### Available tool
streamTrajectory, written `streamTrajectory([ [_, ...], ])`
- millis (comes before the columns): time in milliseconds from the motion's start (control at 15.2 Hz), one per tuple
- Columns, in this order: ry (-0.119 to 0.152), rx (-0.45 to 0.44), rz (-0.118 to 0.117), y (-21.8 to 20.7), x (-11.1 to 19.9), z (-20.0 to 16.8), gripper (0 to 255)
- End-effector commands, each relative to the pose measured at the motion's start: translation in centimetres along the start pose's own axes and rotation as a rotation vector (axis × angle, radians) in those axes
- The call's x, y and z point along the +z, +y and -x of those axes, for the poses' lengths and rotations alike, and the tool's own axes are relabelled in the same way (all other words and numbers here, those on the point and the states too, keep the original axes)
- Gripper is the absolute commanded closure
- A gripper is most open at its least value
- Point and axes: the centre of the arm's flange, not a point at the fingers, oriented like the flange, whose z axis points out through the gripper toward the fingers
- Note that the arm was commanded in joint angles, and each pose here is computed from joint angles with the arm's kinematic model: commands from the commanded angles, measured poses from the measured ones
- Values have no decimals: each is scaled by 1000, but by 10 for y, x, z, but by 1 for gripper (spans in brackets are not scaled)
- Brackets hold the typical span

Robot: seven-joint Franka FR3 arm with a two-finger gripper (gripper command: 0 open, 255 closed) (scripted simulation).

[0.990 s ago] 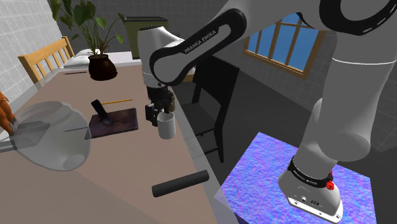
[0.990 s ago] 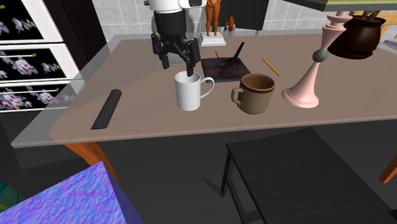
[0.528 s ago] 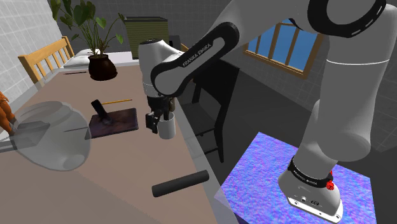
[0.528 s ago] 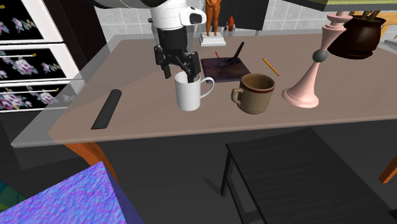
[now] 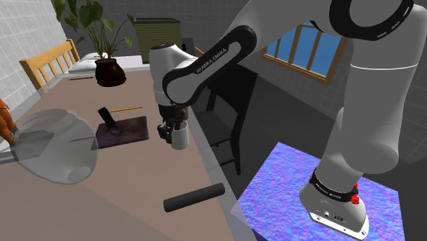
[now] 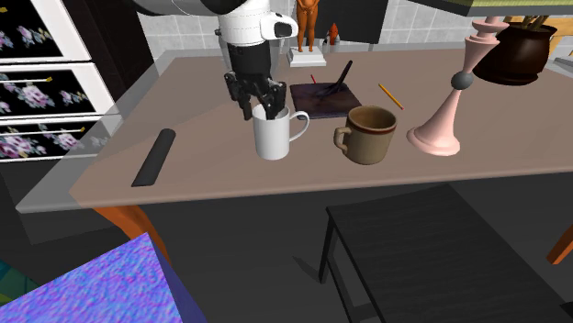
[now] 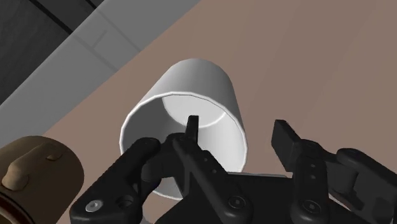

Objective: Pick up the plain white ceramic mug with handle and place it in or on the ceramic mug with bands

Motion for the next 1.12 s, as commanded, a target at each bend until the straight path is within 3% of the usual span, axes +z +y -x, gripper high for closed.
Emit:
streamTrajectory([
  [0,0,0,0,0,0,0,255],
  [528,0,0,0,0,0,0,255],
  [1056,0,0,0,1,-42,-2,255],
])
